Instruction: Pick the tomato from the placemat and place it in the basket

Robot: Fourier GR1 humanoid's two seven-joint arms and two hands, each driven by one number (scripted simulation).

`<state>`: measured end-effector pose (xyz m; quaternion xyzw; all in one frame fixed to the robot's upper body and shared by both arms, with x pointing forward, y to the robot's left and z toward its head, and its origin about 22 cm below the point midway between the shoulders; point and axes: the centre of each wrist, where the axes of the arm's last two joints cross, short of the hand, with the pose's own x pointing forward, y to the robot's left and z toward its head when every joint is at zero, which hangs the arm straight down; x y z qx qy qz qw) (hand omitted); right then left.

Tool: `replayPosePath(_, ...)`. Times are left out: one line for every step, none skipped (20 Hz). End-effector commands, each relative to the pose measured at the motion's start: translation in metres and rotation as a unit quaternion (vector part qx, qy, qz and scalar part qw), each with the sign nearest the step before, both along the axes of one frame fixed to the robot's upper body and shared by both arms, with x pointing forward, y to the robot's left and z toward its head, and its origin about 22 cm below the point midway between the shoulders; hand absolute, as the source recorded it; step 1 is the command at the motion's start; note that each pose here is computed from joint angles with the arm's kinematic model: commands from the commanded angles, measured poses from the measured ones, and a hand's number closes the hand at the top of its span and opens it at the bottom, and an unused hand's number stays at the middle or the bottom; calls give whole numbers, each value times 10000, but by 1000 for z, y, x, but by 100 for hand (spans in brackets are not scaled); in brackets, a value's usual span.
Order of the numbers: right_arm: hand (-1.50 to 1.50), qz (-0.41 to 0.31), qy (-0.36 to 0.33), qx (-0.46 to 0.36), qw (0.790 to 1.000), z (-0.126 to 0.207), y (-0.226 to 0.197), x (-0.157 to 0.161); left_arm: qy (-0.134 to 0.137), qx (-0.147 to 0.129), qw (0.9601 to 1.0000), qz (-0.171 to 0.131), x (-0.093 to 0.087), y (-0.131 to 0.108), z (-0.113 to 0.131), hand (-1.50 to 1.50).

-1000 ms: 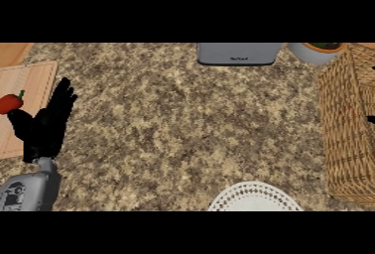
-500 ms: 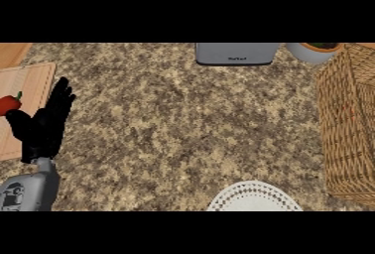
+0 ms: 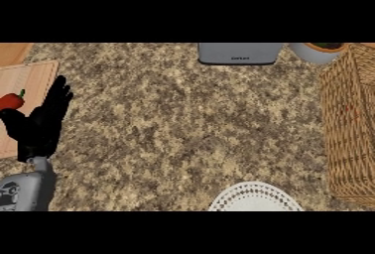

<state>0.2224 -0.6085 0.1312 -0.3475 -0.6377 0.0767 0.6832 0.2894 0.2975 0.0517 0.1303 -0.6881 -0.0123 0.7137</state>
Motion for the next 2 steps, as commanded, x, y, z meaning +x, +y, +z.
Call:
replayPosePath(-150,117,-231,233,9994,15,-19,-31,-106,-50,9999,30,14,-21,5,0)
replayPosePath(-150,101,-207,217,9995,5,-16,-31,58,53,10000,-47,-2,4,-14,0)
